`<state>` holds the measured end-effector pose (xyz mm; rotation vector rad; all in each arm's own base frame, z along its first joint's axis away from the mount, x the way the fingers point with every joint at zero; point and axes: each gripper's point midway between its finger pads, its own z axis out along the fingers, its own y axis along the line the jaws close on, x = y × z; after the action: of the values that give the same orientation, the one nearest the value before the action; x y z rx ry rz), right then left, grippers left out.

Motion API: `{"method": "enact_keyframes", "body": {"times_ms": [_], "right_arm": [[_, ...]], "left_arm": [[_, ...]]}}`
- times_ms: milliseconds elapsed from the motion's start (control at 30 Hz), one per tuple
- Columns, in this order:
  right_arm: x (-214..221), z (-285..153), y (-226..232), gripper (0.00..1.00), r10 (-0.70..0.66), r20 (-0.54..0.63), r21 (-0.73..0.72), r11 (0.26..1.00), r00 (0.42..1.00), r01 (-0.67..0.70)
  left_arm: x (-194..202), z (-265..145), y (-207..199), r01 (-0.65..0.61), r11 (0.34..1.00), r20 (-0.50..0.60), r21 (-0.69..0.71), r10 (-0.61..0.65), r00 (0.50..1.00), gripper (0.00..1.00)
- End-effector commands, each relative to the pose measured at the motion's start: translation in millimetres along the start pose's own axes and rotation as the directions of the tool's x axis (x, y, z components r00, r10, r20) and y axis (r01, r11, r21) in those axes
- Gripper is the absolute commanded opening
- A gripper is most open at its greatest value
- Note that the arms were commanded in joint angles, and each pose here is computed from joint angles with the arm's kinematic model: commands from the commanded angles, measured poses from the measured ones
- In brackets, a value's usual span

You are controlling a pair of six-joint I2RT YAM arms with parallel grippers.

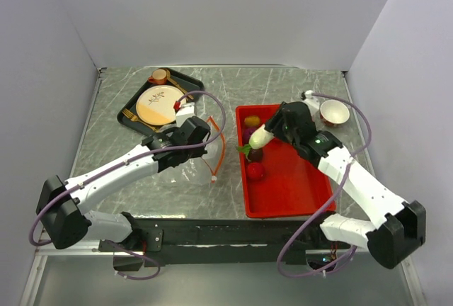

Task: Place the food in the zip-top bag and seal the zipper
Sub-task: Pick up the fake vegetable from the bin, then place the fake vegetable in the zipper food storage bag.

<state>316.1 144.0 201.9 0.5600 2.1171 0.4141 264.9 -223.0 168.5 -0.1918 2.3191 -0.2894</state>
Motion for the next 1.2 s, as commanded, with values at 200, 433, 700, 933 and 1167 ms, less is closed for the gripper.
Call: {"method": "enact_keyframes", "body": {"times_ms": [200,433,700,933,1167], "right_arm": [[1,6,64,0.39,-0.062,0.034,-0.085,0.994,0.997,0.065],[15,5,90,0.40,-0.133,0.033,-0.113,0.984,0.991,0.136],[34,8,115,0.41,-0.199,0.008,-0.143,0.970,0.980,0.198],[57,12,129,0.44,-0.279,-0.009,-0.154,0.949,0.960,0.274],[73,7,141,0.53,-0.333,-0.027,-0.211,0.923,0.942,0.320]], "left_arm": [[-10,-11,-17,0.003,0.994,0.022,0.108,-0.006,1.000,0.01],[-10,-11,-19,0.001,0.994,0.019,0.111,-0.003,1.000,0.01],[-11,-11,-21,0.001,0.993,0.016,0.117,-0.003,1.000,0.01],[-15,-15,-22,0.020,0.992,0.029,0.126,-0.024,0.999,0.01],[-18,-16,-21,0.033,0.992,0.041,0.122,-0.039,0.998,0.01]]}}
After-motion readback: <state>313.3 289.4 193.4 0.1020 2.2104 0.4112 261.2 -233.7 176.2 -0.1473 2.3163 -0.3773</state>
